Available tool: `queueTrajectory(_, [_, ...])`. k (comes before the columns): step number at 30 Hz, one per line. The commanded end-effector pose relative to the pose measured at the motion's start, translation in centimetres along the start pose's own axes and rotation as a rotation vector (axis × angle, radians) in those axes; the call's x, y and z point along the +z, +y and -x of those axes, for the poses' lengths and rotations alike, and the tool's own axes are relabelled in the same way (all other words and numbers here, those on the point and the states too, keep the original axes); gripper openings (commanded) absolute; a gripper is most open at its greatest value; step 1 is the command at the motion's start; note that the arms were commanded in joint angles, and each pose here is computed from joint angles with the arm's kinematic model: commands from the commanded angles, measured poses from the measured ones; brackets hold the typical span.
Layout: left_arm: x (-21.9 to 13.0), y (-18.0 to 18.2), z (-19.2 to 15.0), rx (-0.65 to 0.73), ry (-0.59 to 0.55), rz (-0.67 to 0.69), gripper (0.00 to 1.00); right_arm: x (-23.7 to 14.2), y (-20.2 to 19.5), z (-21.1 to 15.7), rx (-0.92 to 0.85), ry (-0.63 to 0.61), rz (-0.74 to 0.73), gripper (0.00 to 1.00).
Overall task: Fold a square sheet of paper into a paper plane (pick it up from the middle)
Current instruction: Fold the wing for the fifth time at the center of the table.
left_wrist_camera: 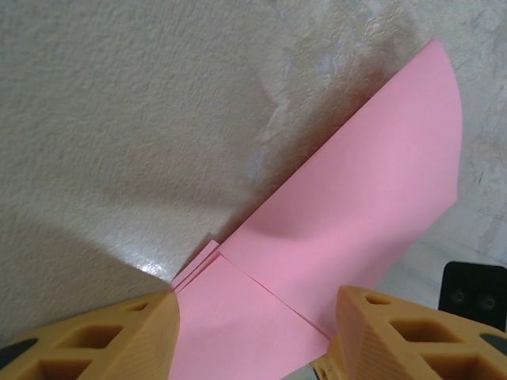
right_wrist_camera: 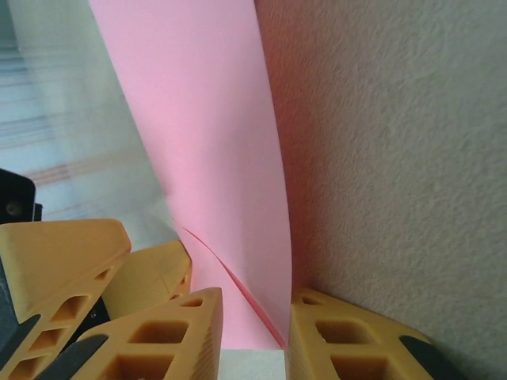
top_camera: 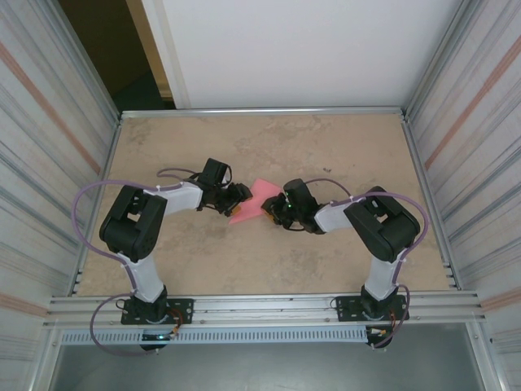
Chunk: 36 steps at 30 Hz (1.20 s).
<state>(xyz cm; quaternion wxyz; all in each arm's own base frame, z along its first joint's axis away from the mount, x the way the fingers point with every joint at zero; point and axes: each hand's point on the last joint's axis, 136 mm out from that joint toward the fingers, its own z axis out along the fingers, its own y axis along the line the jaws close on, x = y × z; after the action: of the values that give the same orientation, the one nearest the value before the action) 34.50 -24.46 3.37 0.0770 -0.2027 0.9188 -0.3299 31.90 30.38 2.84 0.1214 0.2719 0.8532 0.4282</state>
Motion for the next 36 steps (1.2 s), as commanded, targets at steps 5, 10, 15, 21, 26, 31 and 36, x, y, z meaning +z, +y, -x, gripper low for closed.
queueTrajectory(5, [0.6,2.8,-1.7,-0.053,0.066,0.071,0.57,-0.3,0.8,0.7,0.035,-0.041,0.051,0.14])
queueTrajectory(10, [-0.3,1.5,-1.2,-0.023,0.053,0.034,0.59,-0.7,0.8,0.8,0.036,-0.049,0.053,0.08])
queueTrajectory(15, [-2.7,-0.9,-0.2,0.085,-0.007,-0.018,0.61,-1.7,0.5,1.5,0.034,-0.074,0.034,0.05])
queueTrajectory(21, [-5.3,-3.2,0.0,0.342,-0.092,-0.061,0.64,-4.2,0.4,2.8,0.028,-0.107,-0.001,0.04])
queueTrajectory(26, [-5.5,-4.7,-1.6,0.580,-0.109,-0.065,0.65,-5.7,0.6,3.6,0.033,-0.106,-0.001,0.04])
queueTrajectory(31, [-4.9,-6.1,-3.8,0.829,-0.145,-0.030,0.66,-7.0,0.2,4.1,0.059,-0.099,-0.032,0.03])
queueTrajectory(36, [-3.8,-7.5,-6.1,1.076,-0.185,-0.006,0.66,-7.9,0.0,4.6,0.098,-0.074,-0.046,0.04])
